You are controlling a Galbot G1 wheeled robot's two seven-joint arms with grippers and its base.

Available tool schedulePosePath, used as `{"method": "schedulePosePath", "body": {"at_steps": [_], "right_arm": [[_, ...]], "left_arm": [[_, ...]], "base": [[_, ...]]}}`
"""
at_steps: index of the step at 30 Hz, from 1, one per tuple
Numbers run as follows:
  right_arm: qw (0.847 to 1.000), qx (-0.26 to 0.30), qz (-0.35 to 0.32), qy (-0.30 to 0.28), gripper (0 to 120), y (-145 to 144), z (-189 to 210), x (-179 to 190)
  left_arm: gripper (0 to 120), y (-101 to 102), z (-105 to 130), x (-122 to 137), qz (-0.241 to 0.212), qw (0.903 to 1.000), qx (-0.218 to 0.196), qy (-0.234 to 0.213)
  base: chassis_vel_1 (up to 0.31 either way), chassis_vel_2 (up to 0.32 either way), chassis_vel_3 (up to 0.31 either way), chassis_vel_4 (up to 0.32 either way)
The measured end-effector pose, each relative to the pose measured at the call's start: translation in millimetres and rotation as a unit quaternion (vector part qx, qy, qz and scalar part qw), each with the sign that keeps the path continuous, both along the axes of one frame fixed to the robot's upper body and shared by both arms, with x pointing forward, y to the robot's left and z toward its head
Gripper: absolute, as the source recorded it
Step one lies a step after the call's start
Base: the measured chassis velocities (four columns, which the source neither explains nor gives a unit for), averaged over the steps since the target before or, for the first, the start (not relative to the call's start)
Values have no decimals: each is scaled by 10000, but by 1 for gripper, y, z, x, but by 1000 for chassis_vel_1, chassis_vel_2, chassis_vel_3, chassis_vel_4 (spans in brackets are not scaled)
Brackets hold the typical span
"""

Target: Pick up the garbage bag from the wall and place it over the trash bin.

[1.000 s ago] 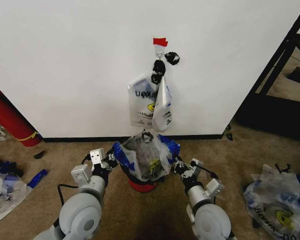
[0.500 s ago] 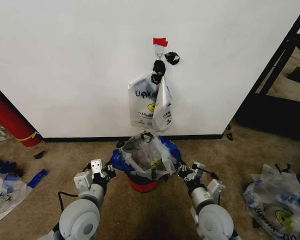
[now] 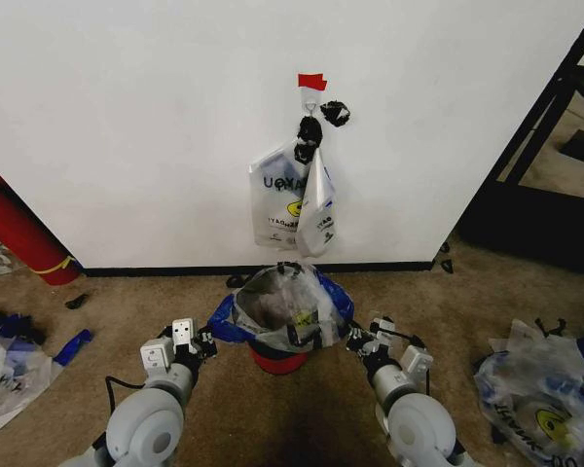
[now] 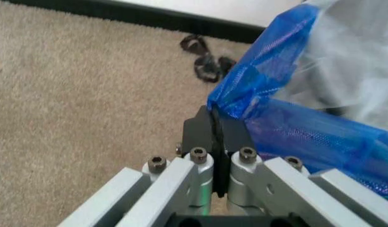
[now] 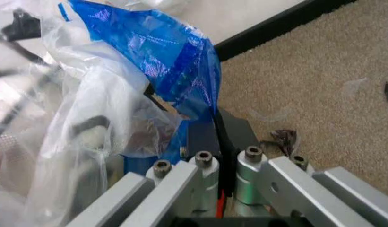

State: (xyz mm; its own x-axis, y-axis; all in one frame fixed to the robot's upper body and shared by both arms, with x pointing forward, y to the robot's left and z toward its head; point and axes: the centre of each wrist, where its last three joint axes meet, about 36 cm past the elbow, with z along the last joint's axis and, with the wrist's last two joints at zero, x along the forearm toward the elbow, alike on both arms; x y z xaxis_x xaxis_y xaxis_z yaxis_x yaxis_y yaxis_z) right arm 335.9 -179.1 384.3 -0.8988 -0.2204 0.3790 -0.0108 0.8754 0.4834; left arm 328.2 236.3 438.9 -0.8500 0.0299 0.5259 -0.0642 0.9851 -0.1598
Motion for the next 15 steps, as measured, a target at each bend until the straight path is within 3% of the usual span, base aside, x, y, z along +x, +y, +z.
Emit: {"method": "schedulePosePath", "body": {"at_steps": [15], "right_arm": [[9998, -29, 146, 154, 0, 7, 0, -9]], "left_arm": [[0, 6, -2, -14, -92, 9997, -11, 207]], "base": [[0, 0, 0, 0]]}}
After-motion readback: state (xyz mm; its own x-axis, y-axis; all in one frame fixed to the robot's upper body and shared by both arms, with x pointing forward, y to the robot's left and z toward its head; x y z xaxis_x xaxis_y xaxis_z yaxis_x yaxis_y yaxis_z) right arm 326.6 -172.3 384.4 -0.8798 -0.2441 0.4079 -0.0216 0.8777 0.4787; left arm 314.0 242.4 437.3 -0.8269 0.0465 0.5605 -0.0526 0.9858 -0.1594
